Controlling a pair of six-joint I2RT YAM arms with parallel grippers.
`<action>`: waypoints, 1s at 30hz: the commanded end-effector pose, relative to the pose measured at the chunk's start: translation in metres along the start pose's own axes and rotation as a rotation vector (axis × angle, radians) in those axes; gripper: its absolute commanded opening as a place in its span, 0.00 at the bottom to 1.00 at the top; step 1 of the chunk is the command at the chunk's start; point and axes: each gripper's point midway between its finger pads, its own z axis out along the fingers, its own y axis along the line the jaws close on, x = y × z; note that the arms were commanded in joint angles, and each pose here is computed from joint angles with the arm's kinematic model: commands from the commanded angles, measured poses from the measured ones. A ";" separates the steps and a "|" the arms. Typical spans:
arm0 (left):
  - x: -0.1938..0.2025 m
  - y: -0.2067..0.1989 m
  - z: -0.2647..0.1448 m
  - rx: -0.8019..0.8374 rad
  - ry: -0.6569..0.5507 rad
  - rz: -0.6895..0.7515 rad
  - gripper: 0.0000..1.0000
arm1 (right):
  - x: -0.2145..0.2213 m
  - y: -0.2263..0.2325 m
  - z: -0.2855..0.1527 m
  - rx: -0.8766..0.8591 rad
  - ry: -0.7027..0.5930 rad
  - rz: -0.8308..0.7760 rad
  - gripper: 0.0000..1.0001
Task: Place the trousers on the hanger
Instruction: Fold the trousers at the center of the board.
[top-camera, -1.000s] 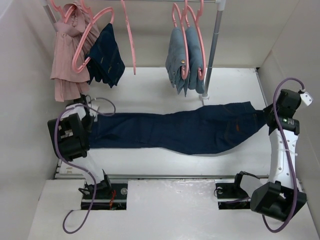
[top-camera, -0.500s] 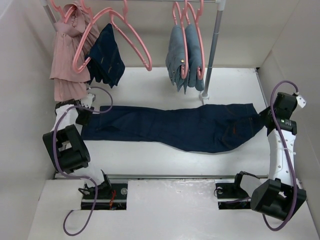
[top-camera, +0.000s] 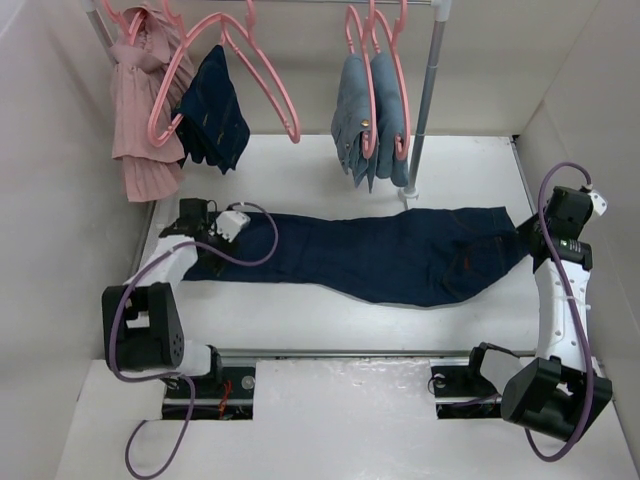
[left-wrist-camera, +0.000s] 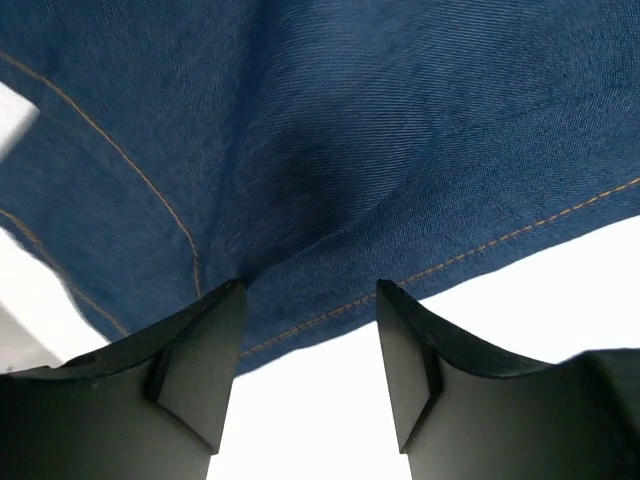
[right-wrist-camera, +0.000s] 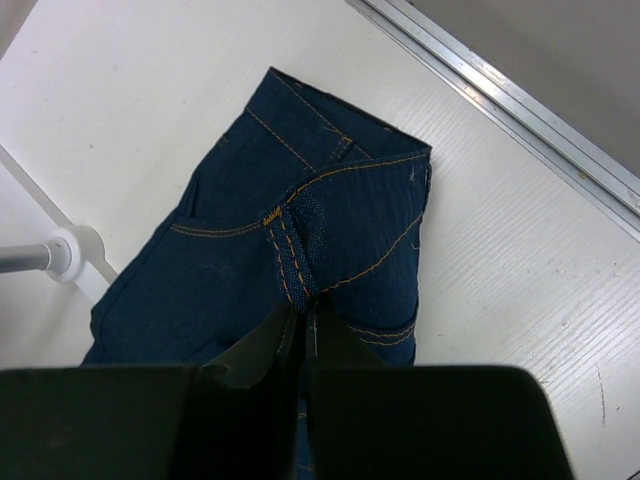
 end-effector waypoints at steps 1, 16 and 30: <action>-0.026 0.033 -0.014 -0.218 -0.109 0.162 0.53 | -0.018 0.011 -0.006 -0.061 -0.068 0.002 0.00; -0.020 0.049 0.019 -0.274 -0.021 0.140 0.21 | -0.023 0.015 -0.008 -0.082 -0.088 0.006 0.00; -0.004 0.131 -0.103 -0.693 0.029 0.035 0.00 | -0.064 0.023 -0.007 -0.043 -0.170 0.021 0.00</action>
